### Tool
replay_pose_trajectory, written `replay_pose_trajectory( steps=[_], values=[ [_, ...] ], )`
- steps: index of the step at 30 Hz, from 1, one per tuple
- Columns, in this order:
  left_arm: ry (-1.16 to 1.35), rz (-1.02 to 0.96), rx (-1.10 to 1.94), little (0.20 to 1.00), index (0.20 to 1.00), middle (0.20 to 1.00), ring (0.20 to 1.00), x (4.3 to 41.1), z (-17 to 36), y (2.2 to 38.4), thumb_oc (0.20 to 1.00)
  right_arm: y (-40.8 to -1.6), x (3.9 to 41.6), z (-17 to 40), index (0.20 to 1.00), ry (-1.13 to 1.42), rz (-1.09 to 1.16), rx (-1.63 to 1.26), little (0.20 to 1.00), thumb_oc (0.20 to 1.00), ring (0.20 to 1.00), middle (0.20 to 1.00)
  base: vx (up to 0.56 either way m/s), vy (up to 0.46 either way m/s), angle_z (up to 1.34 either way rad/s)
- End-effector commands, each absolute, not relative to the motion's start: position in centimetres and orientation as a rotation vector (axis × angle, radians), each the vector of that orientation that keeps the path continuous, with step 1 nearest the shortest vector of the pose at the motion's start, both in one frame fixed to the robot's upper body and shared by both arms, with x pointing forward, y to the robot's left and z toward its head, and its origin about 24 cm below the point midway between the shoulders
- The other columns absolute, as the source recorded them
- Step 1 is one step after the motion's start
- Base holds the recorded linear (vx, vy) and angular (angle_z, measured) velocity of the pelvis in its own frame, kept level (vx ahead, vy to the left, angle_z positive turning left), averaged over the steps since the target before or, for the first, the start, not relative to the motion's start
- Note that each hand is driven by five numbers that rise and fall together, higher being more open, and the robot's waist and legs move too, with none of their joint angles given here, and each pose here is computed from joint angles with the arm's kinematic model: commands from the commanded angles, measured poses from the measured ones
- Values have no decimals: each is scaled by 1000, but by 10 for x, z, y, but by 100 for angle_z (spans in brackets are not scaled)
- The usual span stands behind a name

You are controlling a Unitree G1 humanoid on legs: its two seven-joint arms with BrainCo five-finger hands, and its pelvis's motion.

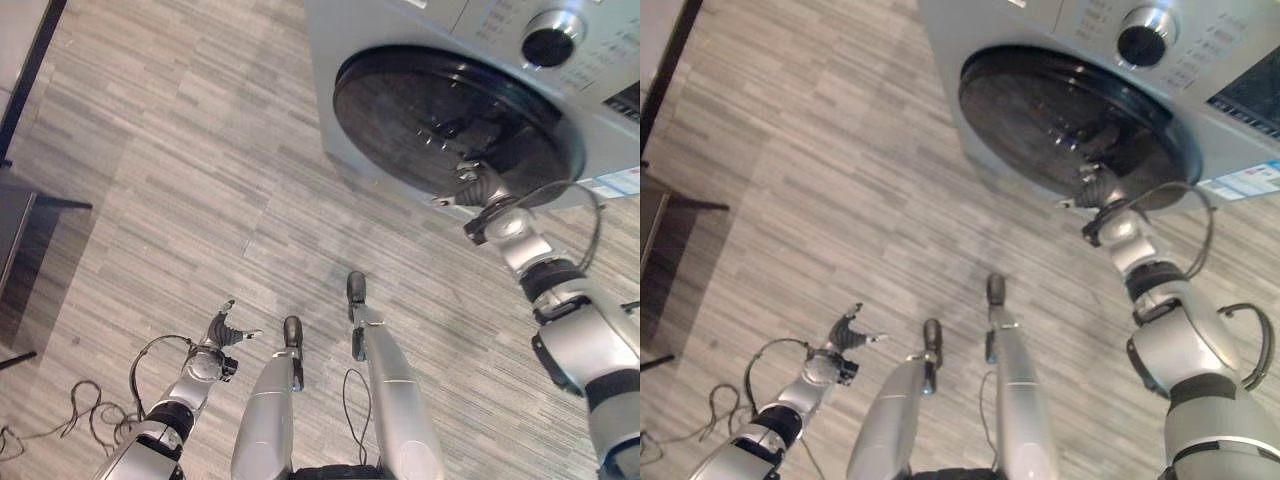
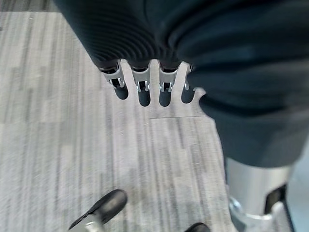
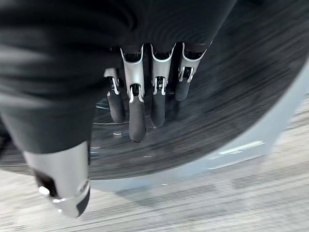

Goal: Grab the laundry basket,head to the washer,open it,put in the laundry and shut it.

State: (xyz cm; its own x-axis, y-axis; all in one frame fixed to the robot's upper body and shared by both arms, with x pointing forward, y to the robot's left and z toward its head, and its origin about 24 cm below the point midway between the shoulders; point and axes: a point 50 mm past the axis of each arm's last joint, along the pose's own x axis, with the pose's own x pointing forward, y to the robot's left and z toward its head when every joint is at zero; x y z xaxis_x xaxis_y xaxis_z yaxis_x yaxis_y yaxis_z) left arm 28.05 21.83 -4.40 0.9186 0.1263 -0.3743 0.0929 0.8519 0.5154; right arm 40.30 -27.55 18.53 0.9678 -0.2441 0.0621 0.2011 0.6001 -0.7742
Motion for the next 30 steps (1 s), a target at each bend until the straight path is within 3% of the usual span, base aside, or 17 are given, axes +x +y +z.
replay_pose_trajectory(
  steps=[1,7,9,13,17,21,25,30],
  values=[
    [441,39,592,1000,1000,1000,1000,263,-53,232,1000,-321,383,277,1000,-234,-579,-792,1000,1000,1000,1000,24,-142,55],
    [448,76,555,1000,1000,1000,1000,262,-55,234,1000,-299,385,206,1000,-140,-385,-816,1000,1000,1000,1000,-5,-25,25],
    [462,75,564,1000,1000,1000,1000,260,-59,233,1000,-291,374,156,1000,-75,-330,-756,1000,1000,1000,1000,-32,46,14],
    [483,85,561,1000,1000,1000,1000,257,-62,235,1000,-287,359,111,1000,16,-278,-712,1000,1000,1000,1000,-27,129,15],
    [537,62,586,1000,1000,1000,1000,244,-73,239,1000,-283,318,30,1000,243,-203,-650,1000,1000,1000,1000,-22,228,-2],
    [550,50,597,1000,1000,1000,1000,238,-76,242,1000,-289,300,10,1000,314,-198,-630,1000,1000,1000,1000,-7,181,-17],
    [571,-10,613,1000,1000,1000,1000,226,-78,250,1000,-298,236,-40,1000,452,-268,-280,1000,1000,1000,1000,-57,281,-9],
    [576,-16,652,1000,1000,1000,1000,225,-76,257,1000,-301,212,-57,1000,518,-320,-228,1000,1000,1000,1000,-150,164,-24]
  ],
)
